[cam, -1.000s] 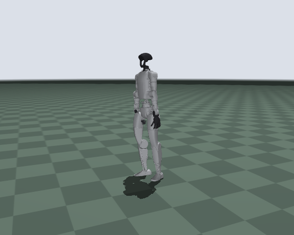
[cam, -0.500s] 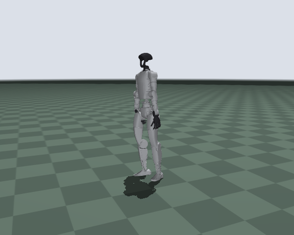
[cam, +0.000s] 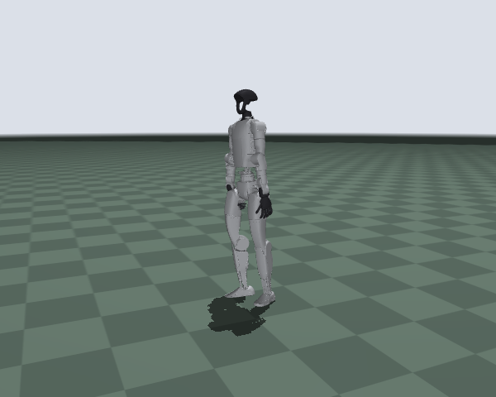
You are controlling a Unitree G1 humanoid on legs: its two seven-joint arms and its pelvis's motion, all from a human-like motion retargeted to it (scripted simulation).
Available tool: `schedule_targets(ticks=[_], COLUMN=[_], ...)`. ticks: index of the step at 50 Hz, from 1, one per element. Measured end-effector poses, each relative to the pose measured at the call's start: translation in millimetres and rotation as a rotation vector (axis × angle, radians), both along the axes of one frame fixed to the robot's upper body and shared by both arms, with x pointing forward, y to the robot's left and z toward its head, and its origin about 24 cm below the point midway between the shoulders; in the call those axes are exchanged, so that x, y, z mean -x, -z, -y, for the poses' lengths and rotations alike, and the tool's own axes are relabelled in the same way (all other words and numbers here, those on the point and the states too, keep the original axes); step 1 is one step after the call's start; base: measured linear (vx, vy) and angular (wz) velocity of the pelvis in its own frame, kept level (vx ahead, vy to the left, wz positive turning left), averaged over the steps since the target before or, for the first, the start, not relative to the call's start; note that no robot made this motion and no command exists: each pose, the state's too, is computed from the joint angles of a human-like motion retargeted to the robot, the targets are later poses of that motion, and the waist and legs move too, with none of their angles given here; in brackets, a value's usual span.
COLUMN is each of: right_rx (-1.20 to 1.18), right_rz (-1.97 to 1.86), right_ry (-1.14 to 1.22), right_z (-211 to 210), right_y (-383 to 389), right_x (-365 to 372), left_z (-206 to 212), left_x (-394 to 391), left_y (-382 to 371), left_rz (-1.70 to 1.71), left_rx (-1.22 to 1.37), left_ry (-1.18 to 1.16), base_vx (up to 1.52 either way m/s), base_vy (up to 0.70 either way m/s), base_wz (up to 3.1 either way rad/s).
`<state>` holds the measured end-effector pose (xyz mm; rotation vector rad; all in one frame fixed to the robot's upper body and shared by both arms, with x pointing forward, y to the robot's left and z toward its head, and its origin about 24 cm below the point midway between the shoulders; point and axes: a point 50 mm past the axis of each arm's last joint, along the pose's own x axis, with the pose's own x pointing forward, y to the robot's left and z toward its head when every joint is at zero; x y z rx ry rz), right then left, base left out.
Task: In place motions
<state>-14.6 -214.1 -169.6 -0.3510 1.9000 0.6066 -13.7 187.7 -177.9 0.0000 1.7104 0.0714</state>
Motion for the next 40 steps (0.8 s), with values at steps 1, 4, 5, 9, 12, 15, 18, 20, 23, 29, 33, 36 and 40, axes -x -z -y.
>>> schedule_targets(ticks=[1, 4, 5, 9, 12, 15, 18, 20, 23, 29, 33, 36, 40], right_rx=[0.000, 0.001, 0.001, 0.006, 0.015, 0.025, 0.032, 0.035, 0.031, 0.013, -0.021, -0.051, -0.064], right_rz=[0.000, -0.002, -0.003, -0.014, -0.032, -0.053, -0.060, -0.054, -0.030, 0.051, 0.131, 0.193, 0.251], right_ry=[0.000, 0.002, 0.004, 0.014, 0.023, 0.031, 0.038, 0.037, 0.027, 0.006, 0.010, 0.000, -0.064], right_z=[0, 0, 0, 0, 1, 4, 5, 6, 7, 8, 5, 1, -2], right_y=[0, 0, 0, 0, -1, -3, -3, -3, -2, 0, 2, 3, 3], right_x=[0, 1, 2, 7, 13, 21, 25, 24, 18, -6, -26, -42, -57], left_z=[0, 0, 0, 0, 1, 0, -3, -6, -13, -24, -26, -25, -24], left_x=[0, -2, -3, -7, -12, -17, -18, -18, -17, -10, -6, -6, -6], left_y=[0, 0, 0, 1, 1, 2, 1, 1, 0, -3, -4, -3, -3], left_rz=[0.001, 0.007, 0.010, 0.029, 0.054, 0.075, 0.081, 0.077, 0.063, 0.032, 0.017, 0.021, 0.039], left_rx=[0.000, 0.001, 0.002, 0.003, 0.005, 0.001, -0.005, -0.013, -0.031, -0.064, -0.070, -0.065, -0.056], left_ry=[0.000, -0.001, -0.002, -0.012, -0.030, -0.033, -0.031, -0.025, -0.022, -0.028, -0.043, -0.061, -0.105], base_vx=[0.00, 0.00, 0.00, 0.00, 0.00, 0.00, 0.00, -0.03, -0.04, -0.02, -0.04, -0.07, -0.09], base_vy=[0.00, 0.00, 0.00, 0.05, 0.09, 0.11, 0.10, 0.11, 0.09, 0.12, 0.09, 0.05, 0.03], base_wz=[0.00, 0.00, 0.00, 0.22, 0.42, 0.52, 0.49, 0.38, 0.22, -0.14, -0.45, -0.69, -1.22])
